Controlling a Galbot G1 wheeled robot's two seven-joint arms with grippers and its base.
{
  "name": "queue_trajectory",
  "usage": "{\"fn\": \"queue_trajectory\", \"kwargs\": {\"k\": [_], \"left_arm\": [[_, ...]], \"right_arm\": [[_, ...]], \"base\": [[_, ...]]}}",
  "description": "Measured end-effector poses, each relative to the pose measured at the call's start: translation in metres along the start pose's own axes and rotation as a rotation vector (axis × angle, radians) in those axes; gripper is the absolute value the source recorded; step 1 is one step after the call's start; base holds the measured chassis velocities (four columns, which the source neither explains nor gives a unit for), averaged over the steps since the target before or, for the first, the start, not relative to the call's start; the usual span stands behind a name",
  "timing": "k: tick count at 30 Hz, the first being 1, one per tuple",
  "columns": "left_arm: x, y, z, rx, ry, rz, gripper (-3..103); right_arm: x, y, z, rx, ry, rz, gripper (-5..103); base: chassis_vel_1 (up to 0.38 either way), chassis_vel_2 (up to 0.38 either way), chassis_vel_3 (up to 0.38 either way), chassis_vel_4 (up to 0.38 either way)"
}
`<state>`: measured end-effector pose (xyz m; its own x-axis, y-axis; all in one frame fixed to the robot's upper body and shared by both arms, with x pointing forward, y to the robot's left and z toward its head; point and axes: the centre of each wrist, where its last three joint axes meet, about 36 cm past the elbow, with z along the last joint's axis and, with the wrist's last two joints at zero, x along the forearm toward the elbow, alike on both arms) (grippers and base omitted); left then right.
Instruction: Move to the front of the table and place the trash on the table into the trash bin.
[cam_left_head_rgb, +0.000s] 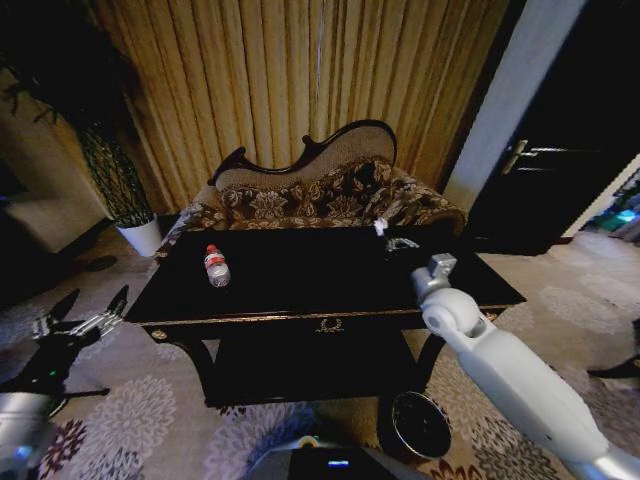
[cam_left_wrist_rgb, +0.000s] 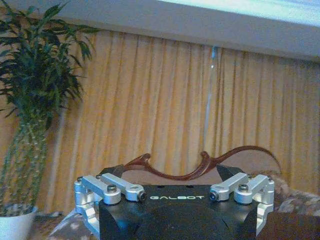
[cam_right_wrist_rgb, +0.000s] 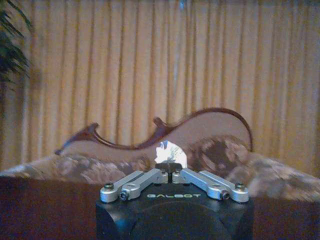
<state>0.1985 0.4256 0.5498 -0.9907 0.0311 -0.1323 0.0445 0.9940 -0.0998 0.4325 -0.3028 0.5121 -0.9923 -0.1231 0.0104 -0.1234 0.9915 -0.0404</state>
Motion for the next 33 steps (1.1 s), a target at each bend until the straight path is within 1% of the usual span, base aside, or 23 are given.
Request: {"fn": "queue_trajectory", "kwargs": {"k": [2,5,7,9,11,17,24,33], "left_arm": [[-0.004,0.004,-0.002,0.003,-0.011,0.028,100],[-0.006,0.005,-0.002,0.004,-0.017,0.038,100],[-0.009,0.008,-0.003,0.004,-0.024,0.057,100],[-0.01,0.008,-0.003,0.003,-0.024,0.06,100],[-0.012,0.009,-0.002,0.004,-0.026,0.069,100],[-0.014,0.012,-0.001,0.011,-0.022,0.069,100],[-0.013,0.017,-0.002,0.006,-0.017,0.057,100],[-0.013,0.013,-0.006,0.006,-0.008,0.04,100]], "right_arm": [[0.013,-0.017,0.011,0.0,0.03,0.024,0],[0.017,-0.024,0.012,0.004,0.034,0.037,0],[0.029,-0.041,0.013,0.002,0.033,0.089,0],[0.031,-0.043,0.013,0.0,0.031,0.098,0],[0.04,-0.052,0.008,-0.001,0.019,0.132,0],[0.049,-0.055,0.004,-0.009,0.007,0.152,0],[0.058,-0.045,0.0,-0.016,0.018,0.128,0],[0.06,-0.04,0.0,-0.027,0.031,0.116,0]], "base": [[0.0,0.0,0.0,0.0],[0.0,0.0,0.0,0.0],[0.0,0.0,0.0,0.0],[0.0,0.0,0.0,0.0],[0.0,0.0,0.0,0.0],[0.0,0.0,0.0,0.0],[0.0,0.0,0.0,0.0],[0.0,0.0,0.0,0.0]]}}
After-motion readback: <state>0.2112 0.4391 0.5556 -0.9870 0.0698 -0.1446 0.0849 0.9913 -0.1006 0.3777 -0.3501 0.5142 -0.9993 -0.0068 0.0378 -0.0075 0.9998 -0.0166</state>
